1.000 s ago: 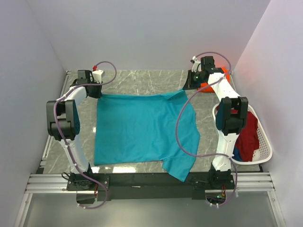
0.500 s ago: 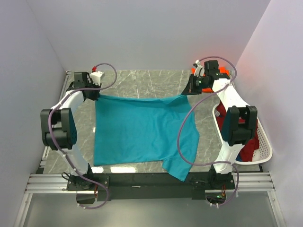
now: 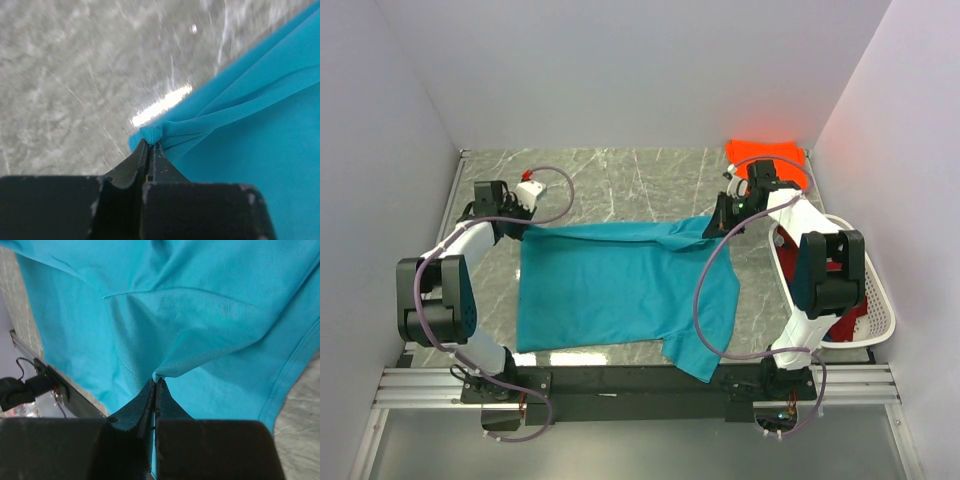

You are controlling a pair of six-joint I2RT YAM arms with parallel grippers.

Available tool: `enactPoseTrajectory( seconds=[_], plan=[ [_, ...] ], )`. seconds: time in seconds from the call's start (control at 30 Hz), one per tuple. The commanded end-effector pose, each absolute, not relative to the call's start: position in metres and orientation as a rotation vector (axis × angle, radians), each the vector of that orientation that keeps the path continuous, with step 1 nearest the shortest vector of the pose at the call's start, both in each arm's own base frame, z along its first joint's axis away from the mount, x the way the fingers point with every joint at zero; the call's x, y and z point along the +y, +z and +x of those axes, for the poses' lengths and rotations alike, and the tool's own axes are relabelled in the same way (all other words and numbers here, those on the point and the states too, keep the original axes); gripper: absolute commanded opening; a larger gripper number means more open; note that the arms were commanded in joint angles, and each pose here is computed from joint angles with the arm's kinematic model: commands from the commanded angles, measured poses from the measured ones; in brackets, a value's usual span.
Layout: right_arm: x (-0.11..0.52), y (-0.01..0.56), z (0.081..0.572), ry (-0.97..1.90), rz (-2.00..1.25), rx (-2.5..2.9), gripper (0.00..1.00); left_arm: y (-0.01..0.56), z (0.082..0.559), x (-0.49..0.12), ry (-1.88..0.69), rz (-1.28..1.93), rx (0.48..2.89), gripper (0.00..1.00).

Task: Fold and stack the t-shirts
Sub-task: Fold the tshirt

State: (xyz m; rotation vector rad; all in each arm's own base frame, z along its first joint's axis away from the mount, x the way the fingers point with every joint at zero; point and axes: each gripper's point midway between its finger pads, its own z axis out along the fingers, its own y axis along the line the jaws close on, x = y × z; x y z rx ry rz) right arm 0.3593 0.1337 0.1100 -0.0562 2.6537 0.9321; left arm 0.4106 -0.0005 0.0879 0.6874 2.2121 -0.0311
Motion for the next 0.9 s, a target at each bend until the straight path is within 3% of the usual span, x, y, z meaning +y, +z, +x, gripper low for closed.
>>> enactPoseTrajectory(
  seconds=[0.0,0.33,0.5,0.53,0.57,0.6,0.63,0.73,0.87],
  plan=[
    [0.143,0.118,0.348,0.985,-0.141,2.62,0.0,0.095,0.421,0.007,0.027,0.771,2.118,0.01],
    [0.139,0.115,0.338,0.963,-0.175,2.634,0.0,0.111,0.4,-0.001,-0.032,0.921,1.99,0.01],
    [0.138,0.113,0.33,0.966,-0.216,2.659,0.0,0.089,0.374,0.002,0.024,1.1,1.98,0.05],
    [0.139,0.11,0.325,0.978,-0.216,2.678,0.03,0.086,0.368,0.002,0.023,1.136,1.979,0.06],
    [0.139,0.107,0.32,0.985,-0.252,2.685,0.11,0.081,0.36,0.003,0.02,1.172,1.991,0.12],
    [0.139,0.105,0.312,1.005,-0.285,2.702,0.24,0.077,0.354,0.006,0.034,1.209,1.988,0.15],
    [0.139,0.104,0.307,1.01,-0.298,2.715,0.46,0.078,0.352,0.009,0.049,1.217,1.982,0.19],
    [0.136,0.11,0.297,1.003,-0.384,2.717,0.67,0.083,0.343,0.017,0.034,1.242,1.978,0.41],
    [0.132,0.136,0.308,0.955,-0.479,2.65,0.69,0.111,0.345,0.022,-0.07,1.144,1.985,0.47]
  ],
)
